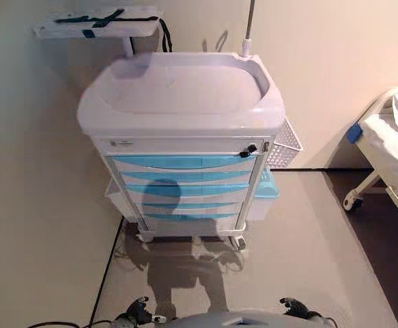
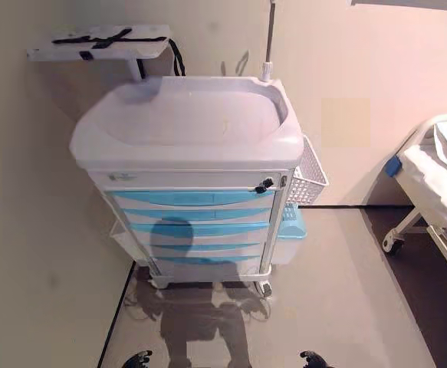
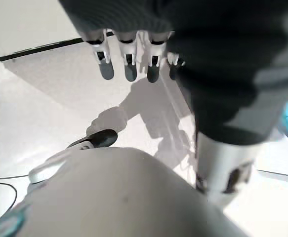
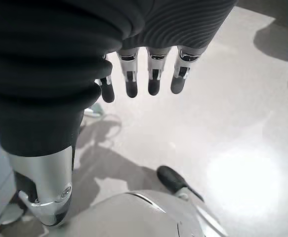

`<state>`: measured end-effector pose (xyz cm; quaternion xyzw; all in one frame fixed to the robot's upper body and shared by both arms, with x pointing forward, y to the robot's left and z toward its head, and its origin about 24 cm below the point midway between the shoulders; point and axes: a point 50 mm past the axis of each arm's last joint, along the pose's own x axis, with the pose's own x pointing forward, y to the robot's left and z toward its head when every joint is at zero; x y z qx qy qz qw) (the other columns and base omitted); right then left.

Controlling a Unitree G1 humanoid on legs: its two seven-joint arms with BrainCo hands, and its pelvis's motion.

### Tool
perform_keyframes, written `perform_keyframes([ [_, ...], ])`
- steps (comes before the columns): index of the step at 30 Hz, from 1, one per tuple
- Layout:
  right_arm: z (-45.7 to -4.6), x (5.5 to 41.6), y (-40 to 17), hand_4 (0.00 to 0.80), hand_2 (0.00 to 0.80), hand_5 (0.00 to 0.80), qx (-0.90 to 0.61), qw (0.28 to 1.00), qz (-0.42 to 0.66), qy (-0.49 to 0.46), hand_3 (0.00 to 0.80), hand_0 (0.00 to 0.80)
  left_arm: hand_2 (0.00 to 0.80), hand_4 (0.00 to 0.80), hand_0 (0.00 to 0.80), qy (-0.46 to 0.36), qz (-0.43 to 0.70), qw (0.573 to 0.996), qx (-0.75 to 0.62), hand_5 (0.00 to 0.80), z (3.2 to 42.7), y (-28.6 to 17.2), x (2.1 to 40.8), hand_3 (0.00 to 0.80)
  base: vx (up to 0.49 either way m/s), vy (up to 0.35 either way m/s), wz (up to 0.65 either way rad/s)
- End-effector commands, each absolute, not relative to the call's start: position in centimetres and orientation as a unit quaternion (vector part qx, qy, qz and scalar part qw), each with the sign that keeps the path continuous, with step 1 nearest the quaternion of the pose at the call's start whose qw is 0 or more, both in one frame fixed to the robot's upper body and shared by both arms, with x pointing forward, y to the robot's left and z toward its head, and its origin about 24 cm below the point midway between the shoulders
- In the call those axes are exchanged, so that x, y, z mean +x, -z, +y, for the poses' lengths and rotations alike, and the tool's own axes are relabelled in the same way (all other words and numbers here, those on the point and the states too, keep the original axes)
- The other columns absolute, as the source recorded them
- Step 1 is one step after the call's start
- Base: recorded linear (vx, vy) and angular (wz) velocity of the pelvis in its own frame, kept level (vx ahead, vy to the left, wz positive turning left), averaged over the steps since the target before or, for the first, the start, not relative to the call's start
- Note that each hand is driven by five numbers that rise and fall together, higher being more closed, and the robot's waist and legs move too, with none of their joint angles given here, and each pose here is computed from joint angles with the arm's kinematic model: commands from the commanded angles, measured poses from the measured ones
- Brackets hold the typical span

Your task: Open the drawer and pick up the medicine

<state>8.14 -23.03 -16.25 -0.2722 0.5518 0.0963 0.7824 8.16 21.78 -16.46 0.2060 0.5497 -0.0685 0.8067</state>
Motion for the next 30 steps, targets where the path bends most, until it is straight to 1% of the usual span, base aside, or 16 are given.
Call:
perform_keyframes([
  [1, -22.2, 10.9, 15.8, 0.0, 0.0, 0.0, -0.285, 0.8, 0.516, -0.109, 0.0, 0.0, 0.0, 0.0, 0.0, 0.06, 0.515, 0.826, 0.222, 0.0, 22.1, 15.7, 11.2, 0.0, 0.0, 0.0, 0.0],
  [4, -22.3, 11.0, 15.7, 0.0, 0.0, 0.0, -0.286, 0.803, 0.513, -0.103, 0.0, 0.0, 0.0, 0.0, 0.0, 0.057, 0.496, 0.84, 0.213, 0.0, 21.8, 15.4, 12.1, 0.0, 0.0, 0.0, 0.0],
  [10, -22.4, 11.1, 15.6, 0.0, 0.0, 0.0, -0.285, 0.806, 0.51, -0.1, 0.0, 0.0, 0.0, 0.0, 0.0, 0.041, 0.496, 0.845, 0.196, 0.0, 21.8, 15.4, 12.2, 0.0, 0.017, 0.006, 0.01],
  [14, -22.7, 11.3, 15.5, 0.0, 0.0, 0.0, -0.288, 0.807, 0.507, -0.092, 0.0, 0.0, 0.0, 0.0, 0.0, 0.018, 0.47, 0.867, 0.166, 0.0, 21.6, 14.8, 13.4, 0.0, -0.001, 0.017, 0.0],
  [23, -23.1, 11.6, 15.3, 0.0, 0.0, 0.0, -0.294, 0.809, 0.503, -0.084, 0.0, 0.0, 0.0, 0.0, 0.0, 0.008, 0.435, 0.888, 0.147, 0.0, 21.1, 14.0, 15.3, 0.0, -0.013, 0.032, -0.01],
  [25, -23.2, 11.7, 15.2, 0.0, 0.0, 0.0, -0.294, 0.811, 0.501, -0.076, 0.0, 0.0, 0.0, 0.0, 0.0, -0.008, 0.412, 0.903, 0.124, 0.0, 21.0, 13.4, 16.5, 0.0, -0.046, 0.033, 0.01],
  [26, -23.2, 11.7, 15.2, 0.0, 0.0, 0.0, -0.294, 0.811, 0.501, -0.076, 0.0, 0.0, 0.0, 0.0, 0.0, -0.008, 0.412, 0.903, 0.124, 0.0, 21.0, 13.4, 16.5, 0.0, -0.072, 0.052, 0.03],
  [27, -23.4, 11.9, 15.1, 0.0, 0.0, 0.0, -0.296, 0.812, 0.498, -0.07, 0.0, 0.0, 0.0, 0.0, 0.0, -0.013, 0.389, 0.914, 0.112, 0.0, 20.7, 12.8, 17.5, 0.0, -0.048, 0.046, 0.04],
  [30, -23.5, 12.2, 15.1, 0.0, 0.0, 0.0, -0.301, 0.811, 0.497, -0.07, 0.0, 0.0, 0.0, 0.0, 0.0, -0.017, 0.365, 0.926, 0.097, 0.0, 20.3, 12.1, 18.6, 0.0, -0.029, 0.043, -0.01],
])
